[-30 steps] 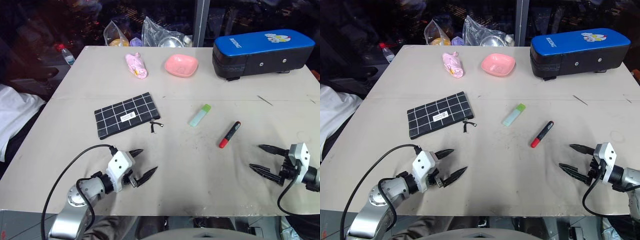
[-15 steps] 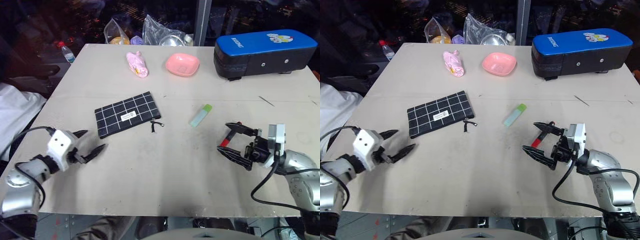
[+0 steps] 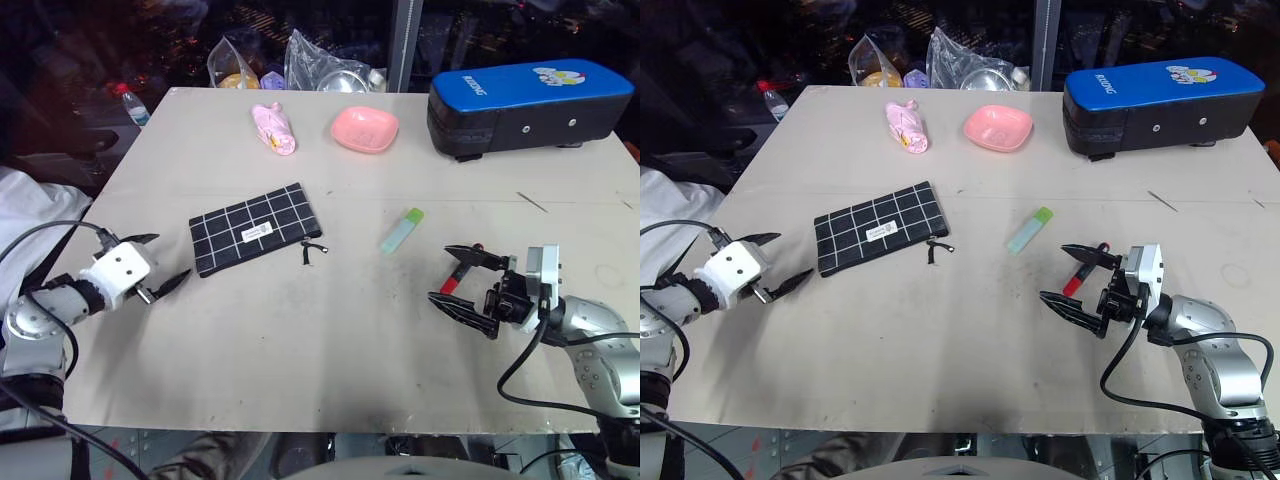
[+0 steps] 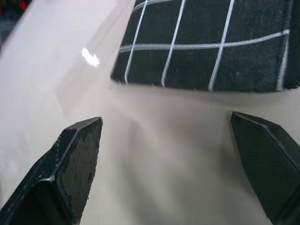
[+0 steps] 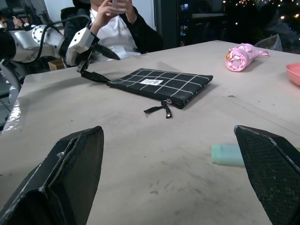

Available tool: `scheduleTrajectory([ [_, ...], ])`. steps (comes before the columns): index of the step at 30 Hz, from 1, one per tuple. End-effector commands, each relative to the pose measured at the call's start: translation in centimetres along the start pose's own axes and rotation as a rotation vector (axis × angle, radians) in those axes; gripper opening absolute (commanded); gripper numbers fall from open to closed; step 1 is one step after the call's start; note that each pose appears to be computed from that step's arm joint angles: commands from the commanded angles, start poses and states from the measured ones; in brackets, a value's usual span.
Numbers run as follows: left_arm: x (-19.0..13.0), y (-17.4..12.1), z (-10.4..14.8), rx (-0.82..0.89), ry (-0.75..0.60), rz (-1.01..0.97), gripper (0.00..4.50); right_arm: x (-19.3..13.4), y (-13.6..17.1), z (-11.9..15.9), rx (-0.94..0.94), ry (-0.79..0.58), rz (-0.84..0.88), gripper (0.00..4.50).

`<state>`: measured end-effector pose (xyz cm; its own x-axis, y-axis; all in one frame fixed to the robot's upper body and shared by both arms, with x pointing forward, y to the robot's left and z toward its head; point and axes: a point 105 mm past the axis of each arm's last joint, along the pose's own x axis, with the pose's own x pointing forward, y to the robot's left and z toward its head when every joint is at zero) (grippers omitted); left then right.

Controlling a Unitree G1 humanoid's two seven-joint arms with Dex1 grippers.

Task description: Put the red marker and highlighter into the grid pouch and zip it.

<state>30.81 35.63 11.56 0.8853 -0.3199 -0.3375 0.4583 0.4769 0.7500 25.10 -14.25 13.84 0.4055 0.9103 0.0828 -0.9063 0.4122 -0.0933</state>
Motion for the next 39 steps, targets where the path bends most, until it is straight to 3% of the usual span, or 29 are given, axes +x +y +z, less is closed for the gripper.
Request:
scheduleTrajectory([
  [1,1.1,-1.0,1.2,0.202,-0.032,-0.085,4.42,-0.3,-0.1,0.8,-0.04,-0.01,-0.013,4.5],
  [11,3.0,-4.7,5.5,0.475,-0.271,-0.223,4.42,-1.5,-1.0,-0.1,-0.033,0.041,-0.13,4.5],
  [20,5.3,-4.0,10.7,0.488,-0.483,0.037,4.42,-1.6,-1.1,-0.3,-0.036,0.042,-0.156,4.5],
  [31,7.5,-5.2,13.5,0.52,-0.546,0.135,4.42,-2.0,-1.3,-0.5,-0.04,0.052,-0.178,4.5],
  [39,10.6,-6.3,14.5,0.578,-0.497,0.158,4.42,-2.3,-1.3,-0.5,-0.045,0.055,-0.192,4.5],
])
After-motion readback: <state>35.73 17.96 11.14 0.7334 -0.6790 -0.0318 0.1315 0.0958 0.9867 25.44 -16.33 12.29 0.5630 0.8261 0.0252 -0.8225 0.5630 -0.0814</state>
